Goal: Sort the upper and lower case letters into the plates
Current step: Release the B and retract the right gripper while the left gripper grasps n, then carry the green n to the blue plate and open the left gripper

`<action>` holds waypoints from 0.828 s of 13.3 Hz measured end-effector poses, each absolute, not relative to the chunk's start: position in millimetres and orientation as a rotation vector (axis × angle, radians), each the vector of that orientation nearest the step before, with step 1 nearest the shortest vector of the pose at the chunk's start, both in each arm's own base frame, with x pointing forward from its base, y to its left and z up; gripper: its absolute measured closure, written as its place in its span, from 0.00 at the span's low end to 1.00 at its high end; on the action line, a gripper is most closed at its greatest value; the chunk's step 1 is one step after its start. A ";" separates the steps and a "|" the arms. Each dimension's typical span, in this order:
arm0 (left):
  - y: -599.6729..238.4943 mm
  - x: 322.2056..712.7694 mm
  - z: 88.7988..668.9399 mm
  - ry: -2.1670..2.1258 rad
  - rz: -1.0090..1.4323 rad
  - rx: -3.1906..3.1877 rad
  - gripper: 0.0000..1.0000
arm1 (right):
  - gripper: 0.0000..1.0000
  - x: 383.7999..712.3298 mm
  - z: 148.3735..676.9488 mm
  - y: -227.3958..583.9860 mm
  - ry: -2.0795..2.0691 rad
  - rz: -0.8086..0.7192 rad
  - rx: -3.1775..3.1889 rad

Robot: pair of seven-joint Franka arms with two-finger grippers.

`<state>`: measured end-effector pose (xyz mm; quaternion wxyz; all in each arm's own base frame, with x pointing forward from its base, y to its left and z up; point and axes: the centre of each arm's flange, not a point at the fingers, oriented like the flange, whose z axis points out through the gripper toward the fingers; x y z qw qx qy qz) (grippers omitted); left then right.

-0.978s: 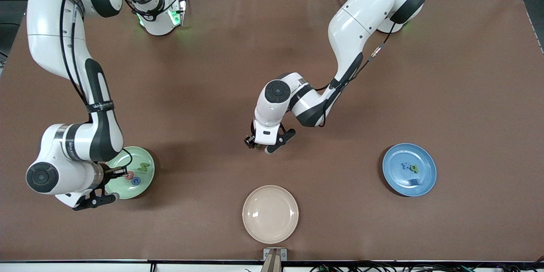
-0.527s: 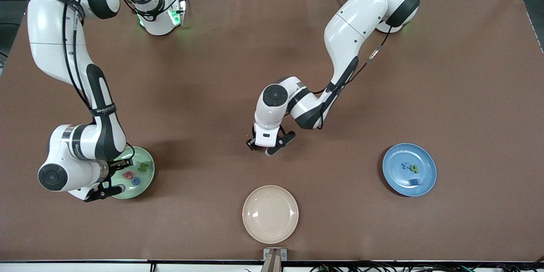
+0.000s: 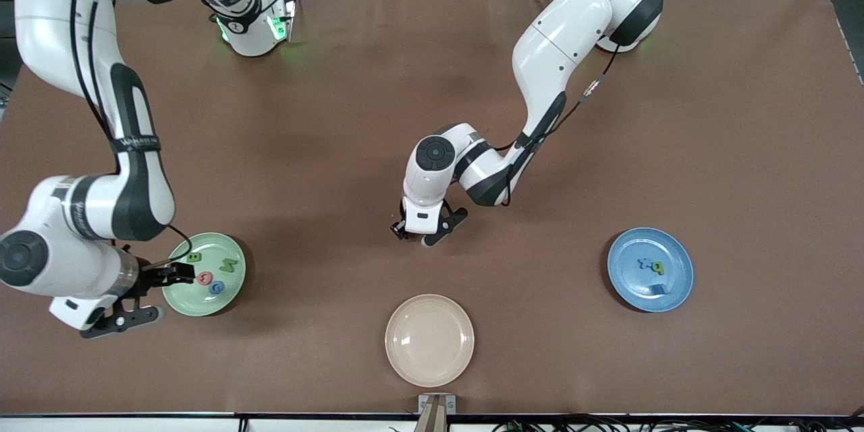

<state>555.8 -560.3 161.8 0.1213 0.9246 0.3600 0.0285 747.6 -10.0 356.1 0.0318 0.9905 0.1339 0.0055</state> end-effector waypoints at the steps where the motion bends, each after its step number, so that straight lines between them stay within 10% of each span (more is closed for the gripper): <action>1: -561.8 555.9 160.5 1.050 0.085 2.698 0.52 | 0.00 744.8 381.6 -10.1 0.408 0.061 3.048; 4: -563.6 557.8 158.9 1.050 0.090 2.692 0.61 | 0.00 718.5 450.8 -10.5 0.359 0.149 3.059; 7: -560.9 557.3 156.9 1.068 0.074 2.736 0.96 | 0.00 669.0 512.1 -0.5 0.236 0.150 3.088; 11: -554.6 558.1 157.6 1.098 0.052 2.797 1.00 | 0.00 611.7 571.4 1.7 0.176 0.109 3.107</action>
